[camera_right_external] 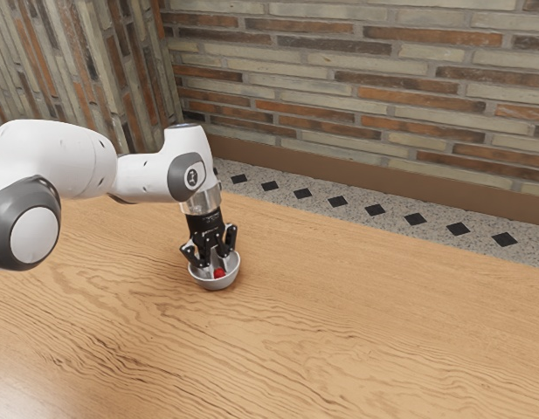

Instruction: Take strawberry from the bowl

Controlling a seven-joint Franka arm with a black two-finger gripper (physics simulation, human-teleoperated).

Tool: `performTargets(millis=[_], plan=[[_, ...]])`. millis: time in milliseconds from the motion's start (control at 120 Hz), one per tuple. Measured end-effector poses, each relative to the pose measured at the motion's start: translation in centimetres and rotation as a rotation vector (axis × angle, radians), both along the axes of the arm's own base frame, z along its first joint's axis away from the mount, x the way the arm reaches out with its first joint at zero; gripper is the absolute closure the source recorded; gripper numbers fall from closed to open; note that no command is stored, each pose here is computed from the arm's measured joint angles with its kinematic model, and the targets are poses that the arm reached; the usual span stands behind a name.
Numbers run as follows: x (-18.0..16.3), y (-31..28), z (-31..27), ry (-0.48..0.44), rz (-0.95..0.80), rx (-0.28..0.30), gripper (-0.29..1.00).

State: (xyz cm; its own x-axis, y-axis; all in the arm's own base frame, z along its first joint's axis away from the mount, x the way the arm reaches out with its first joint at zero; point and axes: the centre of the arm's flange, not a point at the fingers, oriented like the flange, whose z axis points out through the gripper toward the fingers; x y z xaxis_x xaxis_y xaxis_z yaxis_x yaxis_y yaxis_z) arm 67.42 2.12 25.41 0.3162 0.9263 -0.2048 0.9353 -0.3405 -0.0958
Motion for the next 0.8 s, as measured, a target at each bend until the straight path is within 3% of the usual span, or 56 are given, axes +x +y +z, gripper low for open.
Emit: performTargets(millis=[217,433,667,800], plan=[[0.0,0.9,2.7,-0.021,0.0,0.007,0.59],[-0.6,0.7,9.5,-0.07,-0.033,0.017,0.62],[-1.6,-10.0,12.4,-0.074,-0.228,-0.024,0.62],[0.2,-13.2,8.9,-0.033,-0.284,-0.029,0.55]])
